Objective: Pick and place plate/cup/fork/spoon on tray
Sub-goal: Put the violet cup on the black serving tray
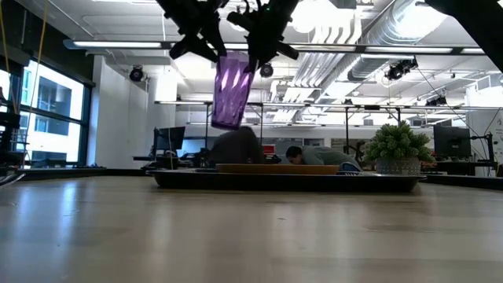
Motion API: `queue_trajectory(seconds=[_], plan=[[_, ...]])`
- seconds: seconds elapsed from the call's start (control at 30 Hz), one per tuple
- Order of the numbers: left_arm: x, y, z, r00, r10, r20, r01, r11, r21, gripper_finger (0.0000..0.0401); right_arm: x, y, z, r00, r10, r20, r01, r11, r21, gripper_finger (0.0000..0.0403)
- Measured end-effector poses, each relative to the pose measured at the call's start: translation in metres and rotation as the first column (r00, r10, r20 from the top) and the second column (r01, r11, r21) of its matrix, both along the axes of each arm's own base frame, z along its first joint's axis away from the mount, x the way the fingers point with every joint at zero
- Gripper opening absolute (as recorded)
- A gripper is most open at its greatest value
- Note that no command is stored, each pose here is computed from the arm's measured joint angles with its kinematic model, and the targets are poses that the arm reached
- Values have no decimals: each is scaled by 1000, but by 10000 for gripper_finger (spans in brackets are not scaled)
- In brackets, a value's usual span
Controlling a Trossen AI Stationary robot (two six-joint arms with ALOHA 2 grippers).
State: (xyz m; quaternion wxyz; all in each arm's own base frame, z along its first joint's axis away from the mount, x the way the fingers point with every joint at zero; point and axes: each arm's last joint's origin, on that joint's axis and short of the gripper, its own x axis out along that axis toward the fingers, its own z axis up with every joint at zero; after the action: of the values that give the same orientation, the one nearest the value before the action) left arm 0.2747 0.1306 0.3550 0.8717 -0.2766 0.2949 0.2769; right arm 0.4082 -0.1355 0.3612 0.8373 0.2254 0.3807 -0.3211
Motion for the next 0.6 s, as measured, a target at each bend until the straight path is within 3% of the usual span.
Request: queue_trajectory(seconds=[0.3, 0.6], plan=[[6, 2, -6, 1000, -17, -14, 17, 1000, -15, 96, -4, 1, -3, 999, -32, -44, 32, 999, 3, 0], [4, 0, -9, 998, -55, -44, 53, 998, -44, 65, -3, 5, -3, 997, 32, -72, -34, 999, -30, 0]])
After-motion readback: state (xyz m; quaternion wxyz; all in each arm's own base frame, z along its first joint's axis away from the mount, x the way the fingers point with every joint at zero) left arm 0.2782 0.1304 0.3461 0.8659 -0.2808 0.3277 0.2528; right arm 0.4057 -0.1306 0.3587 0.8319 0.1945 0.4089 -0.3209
